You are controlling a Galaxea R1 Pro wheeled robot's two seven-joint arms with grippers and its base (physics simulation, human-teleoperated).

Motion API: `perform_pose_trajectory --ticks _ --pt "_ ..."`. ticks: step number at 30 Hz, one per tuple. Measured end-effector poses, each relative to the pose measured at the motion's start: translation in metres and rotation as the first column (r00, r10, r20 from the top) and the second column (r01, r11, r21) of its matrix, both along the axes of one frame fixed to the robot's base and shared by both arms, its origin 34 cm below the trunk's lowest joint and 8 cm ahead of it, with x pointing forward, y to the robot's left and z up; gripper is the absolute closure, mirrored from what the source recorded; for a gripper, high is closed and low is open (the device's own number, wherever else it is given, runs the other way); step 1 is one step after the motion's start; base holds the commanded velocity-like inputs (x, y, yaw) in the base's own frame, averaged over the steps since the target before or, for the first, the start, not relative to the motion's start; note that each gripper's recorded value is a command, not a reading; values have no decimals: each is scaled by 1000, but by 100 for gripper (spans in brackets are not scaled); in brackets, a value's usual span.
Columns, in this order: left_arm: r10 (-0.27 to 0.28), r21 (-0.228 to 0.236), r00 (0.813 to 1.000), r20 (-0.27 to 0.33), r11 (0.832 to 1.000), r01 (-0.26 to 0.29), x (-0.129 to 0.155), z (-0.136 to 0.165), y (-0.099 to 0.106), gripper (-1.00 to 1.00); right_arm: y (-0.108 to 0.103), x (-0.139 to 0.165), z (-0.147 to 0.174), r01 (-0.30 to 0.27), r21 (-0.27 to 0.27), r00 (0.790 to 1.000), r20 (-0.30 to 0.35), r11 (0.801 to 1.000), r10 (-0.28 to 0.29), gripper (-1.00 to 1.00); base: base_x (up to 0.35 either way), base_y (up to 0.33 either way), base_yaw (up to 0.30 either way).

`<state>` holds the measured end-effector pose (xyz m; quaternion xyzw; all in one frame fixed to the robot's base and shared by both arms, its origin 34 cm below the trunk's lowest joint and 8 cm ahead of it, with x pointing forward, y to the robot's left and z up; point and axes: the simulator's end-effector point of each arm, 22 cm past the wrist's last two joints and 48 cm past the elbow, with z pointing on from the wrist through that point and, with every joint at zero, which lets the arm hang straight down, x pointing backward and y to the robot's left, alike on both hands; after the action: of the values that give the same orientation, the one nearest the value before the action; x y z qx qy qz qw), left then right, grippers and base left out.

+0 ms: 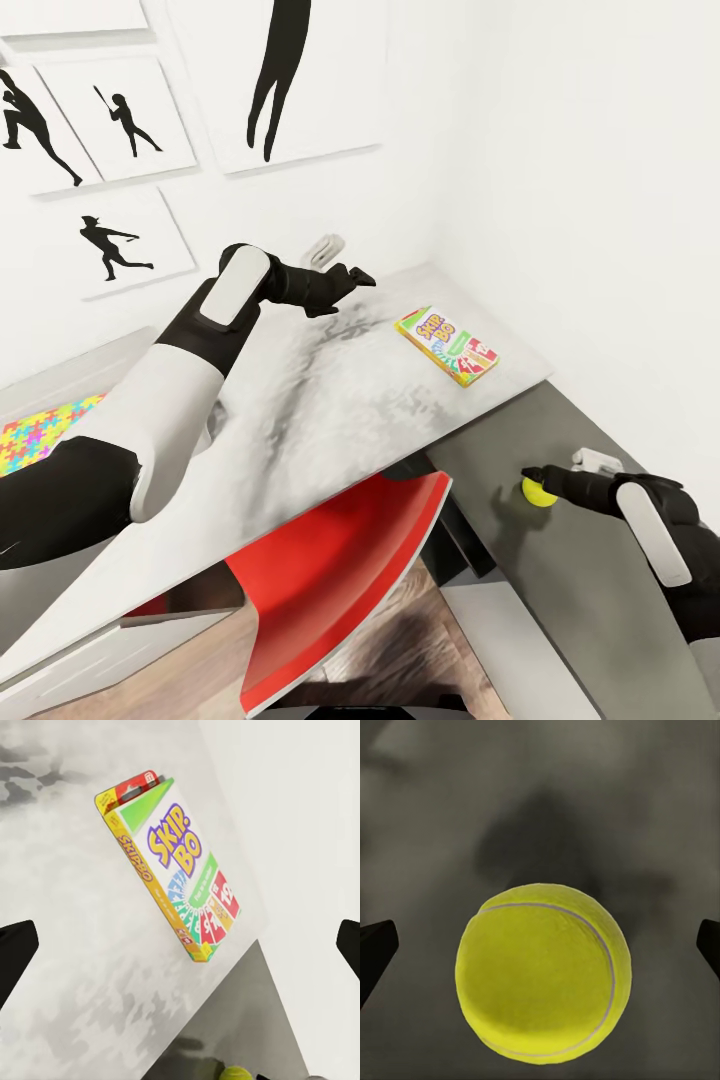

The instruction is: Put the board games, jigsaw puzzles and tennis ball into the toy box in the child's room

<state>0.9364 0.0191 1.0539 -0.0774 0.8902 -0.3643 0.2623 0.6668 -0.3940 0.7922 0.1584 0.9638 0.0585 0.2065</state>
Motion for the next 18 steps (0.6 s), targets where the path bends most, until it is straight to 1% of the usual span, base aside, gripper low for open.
perform_pose_trajectory --ticks 18 --pt "0 -2 1000 0 1000 0 0 1 -1 -100 7 -2 -4 -22 -1 1000 -10 1000 22 -100 0 0 0"
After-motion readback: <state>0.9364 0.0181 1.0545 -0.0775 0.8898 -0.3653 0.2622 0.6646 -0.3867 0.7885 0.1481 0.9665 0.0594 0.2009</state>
